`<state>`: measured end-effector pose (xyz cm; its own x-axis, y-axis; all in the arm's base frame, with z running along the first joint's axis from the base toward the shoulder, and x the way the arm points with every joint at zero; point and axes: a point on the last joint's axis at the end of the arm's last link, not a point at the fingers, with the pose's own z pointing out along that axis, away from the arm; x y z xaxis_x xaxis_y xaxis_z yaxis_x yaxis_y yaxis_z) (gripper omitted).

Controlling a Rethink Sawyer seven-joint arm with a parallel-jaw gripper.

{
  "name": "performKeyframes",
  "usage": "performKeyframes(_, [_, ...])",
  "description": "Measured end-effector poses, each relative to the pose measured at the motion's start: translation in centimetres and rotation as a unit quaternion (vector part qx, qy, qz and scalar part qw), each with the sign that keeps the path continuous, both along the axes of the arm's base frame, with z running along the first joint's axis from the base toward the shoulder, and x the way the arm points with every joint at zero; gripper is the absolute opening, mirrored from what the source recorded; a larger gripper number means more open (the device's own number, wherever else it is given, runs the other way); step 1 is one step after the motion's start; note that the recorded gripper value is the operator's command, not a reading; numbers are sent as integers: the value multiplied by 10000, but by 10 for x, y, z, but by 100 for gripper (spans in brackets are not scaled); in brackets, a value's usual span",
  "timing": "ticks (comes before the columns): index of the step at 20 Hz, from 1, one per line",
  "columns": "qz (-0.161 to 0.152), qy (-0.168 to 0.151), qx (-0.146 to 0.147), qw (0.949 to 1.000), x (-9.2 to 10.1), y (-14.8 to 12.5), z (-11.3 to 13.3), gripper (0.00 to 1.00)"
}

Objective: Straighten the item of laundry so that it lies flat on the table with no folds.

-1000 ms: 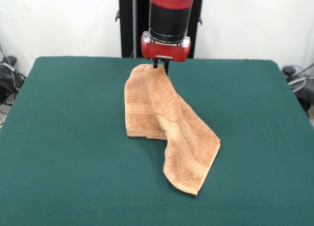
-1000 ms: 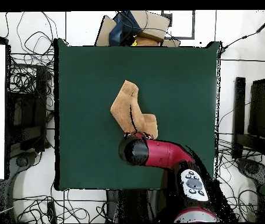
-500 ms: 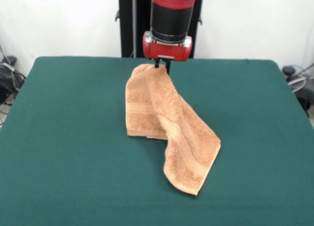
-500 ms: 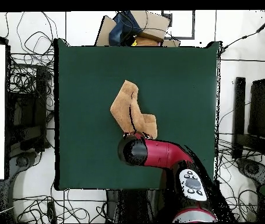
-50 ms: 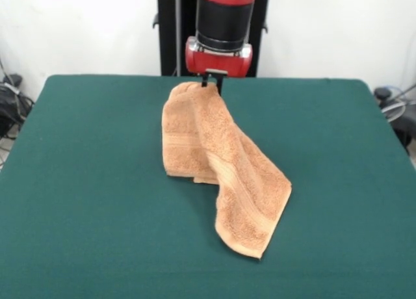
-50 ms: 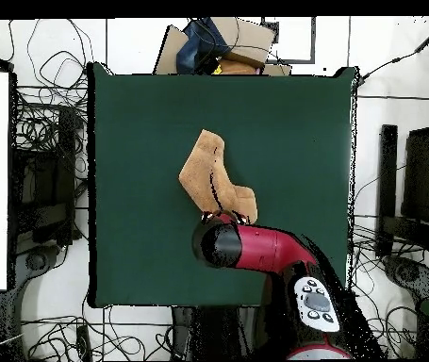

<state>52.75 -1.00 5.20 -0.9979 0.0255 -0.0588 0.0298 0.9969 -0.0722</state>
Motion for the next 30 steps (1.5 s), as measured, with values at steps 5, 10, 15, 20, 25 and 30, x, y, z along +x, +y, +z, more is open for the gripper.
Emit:
performKeyframes(5, [-56, -70, -23, 10000, 3, -7, 6, 0])
performKeyframes(10, [-65, -94, -30, 9999, 4, -8, 9, 0])
performKeyframes(15, [-65, -93, -29, 9999, 4, -8, 9, 0])
performKeyframes(20, [-46, -94, -30, 9999, 5, -6, 9, 0])
performKeyframes(25, [9, -93, -29, 10000, 5, 0, 9, 0])
performKeyframes(30, [27, -95, -26, 9999, 5, 2, 9, 0])
